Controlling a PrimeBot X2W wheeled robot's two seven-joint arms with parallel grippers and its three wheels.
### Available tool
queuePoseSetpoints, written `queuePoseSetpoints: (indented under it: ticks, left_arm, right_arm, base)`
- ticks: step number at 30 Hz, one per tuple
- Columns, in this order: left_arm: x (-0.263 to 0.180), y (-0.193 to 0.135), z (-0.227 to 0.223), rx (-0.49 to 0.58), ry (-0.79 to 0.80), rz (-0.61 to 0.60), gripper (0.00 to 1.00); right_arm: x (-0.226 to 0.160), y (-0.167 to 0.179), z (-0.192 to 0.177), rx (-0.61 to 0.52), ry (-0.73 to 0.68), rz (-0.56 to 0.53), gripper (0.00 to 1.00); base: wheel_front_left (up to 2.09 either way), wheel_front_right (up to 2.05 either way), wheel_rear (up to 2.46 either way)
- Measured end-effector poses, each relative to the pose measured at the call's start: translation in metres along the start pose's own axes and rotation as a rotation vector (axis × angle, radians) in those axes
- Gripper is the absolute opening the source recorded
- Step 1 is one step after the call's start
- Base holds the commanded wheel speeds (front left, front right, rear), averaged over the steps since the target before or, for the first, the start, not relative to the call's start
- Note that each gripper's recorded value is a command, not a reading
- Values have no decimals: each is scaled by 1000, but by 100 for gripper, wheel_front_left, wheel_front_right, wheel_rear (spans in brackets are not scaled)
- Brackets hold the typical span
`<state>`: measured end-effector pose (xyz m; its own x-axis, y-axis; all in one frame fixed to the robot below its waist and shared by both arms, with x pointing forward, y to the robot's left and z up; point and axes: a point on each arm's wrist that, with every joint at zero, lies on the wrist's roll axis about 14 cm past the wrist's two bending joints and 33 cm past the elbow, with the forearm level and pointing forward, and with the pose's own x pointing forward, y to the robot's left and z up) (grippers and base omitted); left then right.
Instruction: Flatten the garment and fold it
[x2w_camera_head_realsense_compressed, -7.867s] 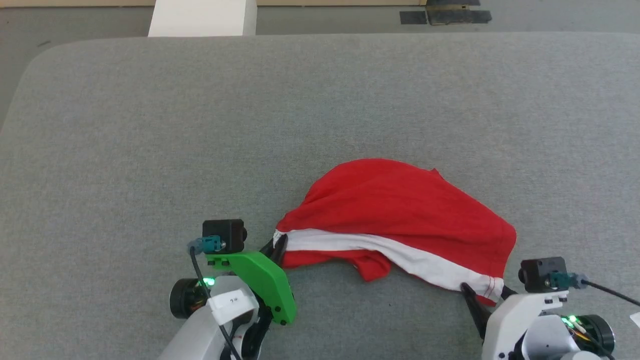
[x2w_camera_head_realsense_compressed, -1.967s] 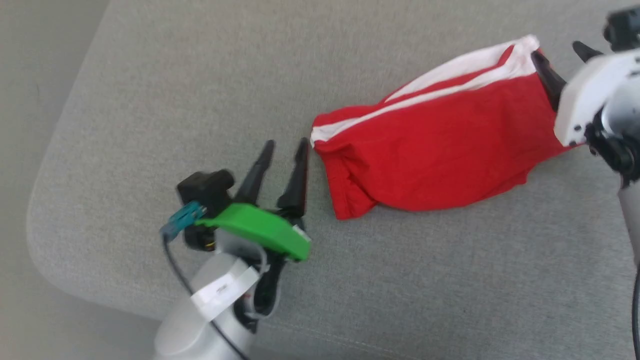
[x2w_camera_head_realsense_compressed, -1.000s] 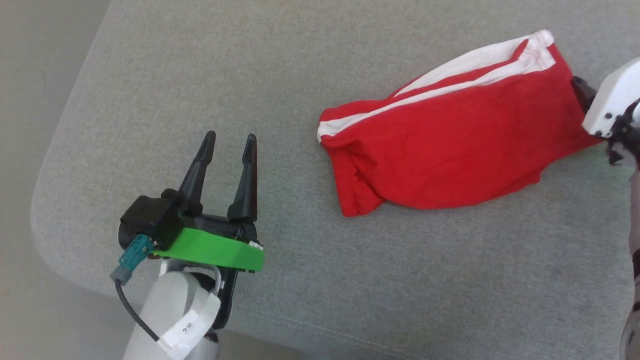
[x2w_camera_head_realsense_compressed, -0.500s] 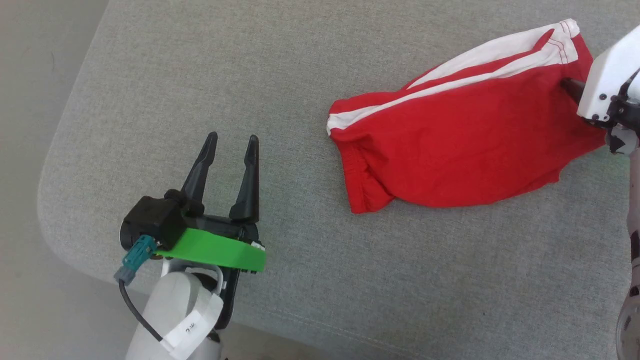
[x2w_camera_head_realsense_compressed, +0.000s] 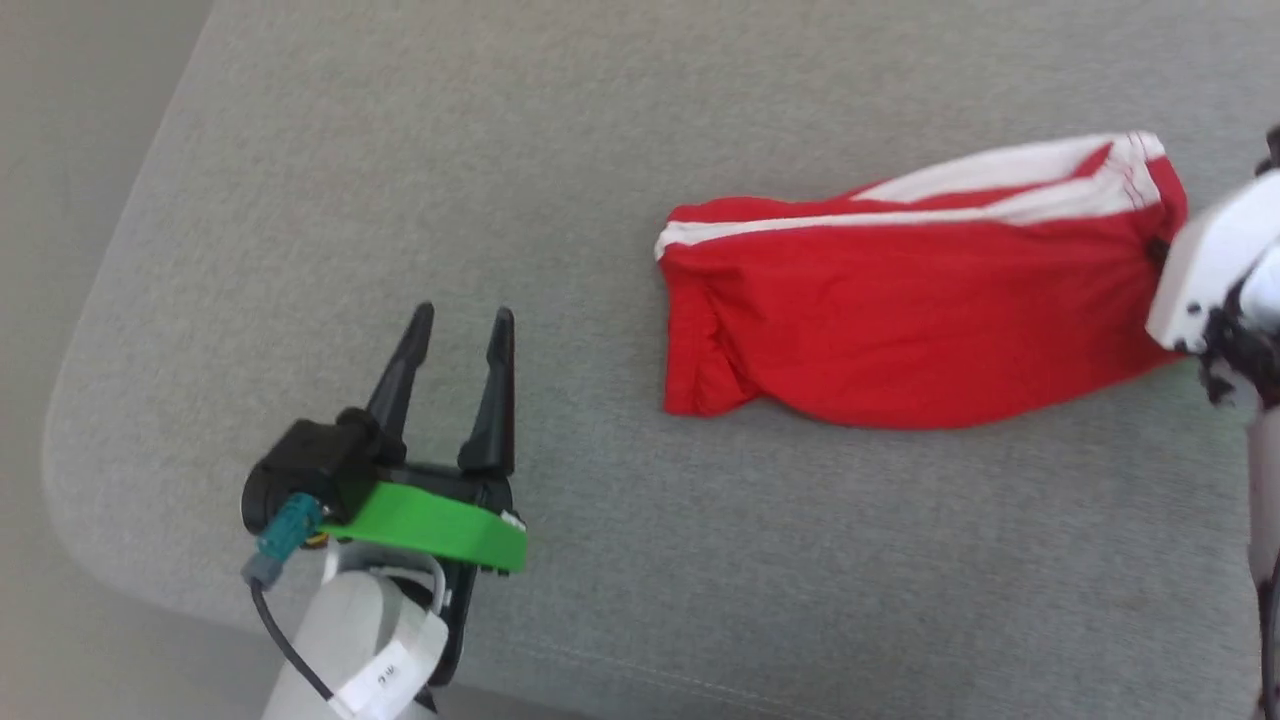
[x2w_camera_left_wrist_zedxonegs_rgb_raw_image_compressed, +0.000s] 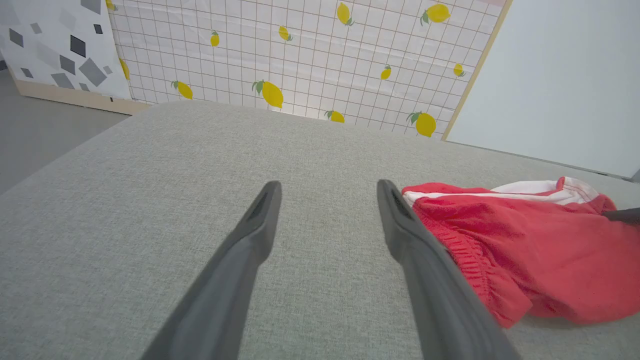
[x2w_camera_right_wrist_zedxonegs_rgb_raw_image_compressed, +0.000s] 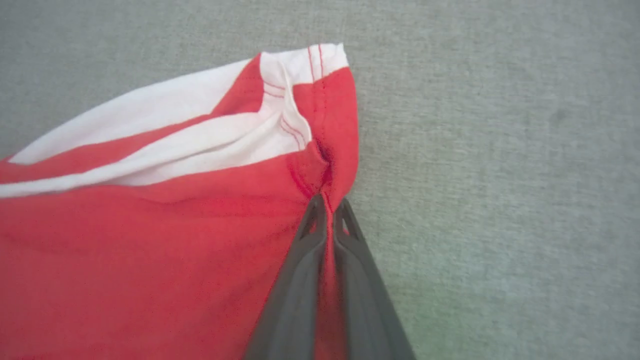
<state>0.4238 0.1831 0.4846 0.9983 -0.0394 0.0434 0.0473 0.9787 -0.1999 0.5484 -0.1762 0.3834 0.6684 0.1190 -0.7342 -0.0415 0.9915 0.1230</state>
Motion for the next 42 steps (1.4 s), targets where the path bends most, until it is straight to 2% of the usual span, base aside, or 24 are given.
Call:
queuePoseSetpoints:
  ticks: [11,16,22,28,35,42]
  left_arm:
    - [1,-33,2,-30,-10,-89,100]
    - [0,-40,5,-35,-15,-108,100]
    - [-5,-39,8,-31,-20,-106,100]
    - [-13,-32,10,-26,-20,-87,100]
    - [-18,-26,10,-21,-16,-66,100]
    - [-22,-15,7,-18,-4,-31,100]
  right_arm:
    - [-75,-114,-16,11,-94,-284,0]
    - [-94,-117,-7,-17,-144,-305,0]
    - [-105,-77,21,-182,-199,-254,0]
    - [-112,2,43,-382,-241,-114,0]
    - [-100,89,33,-581,-208,64,0]
    - [-67,133,1,-701,-93,170,0]
  base:
    - [0,0,0]
    - [0,0,0]
    - [0,0,0]
    - [0,0,0]
    - [0,0,0]
    - [0,0,0]
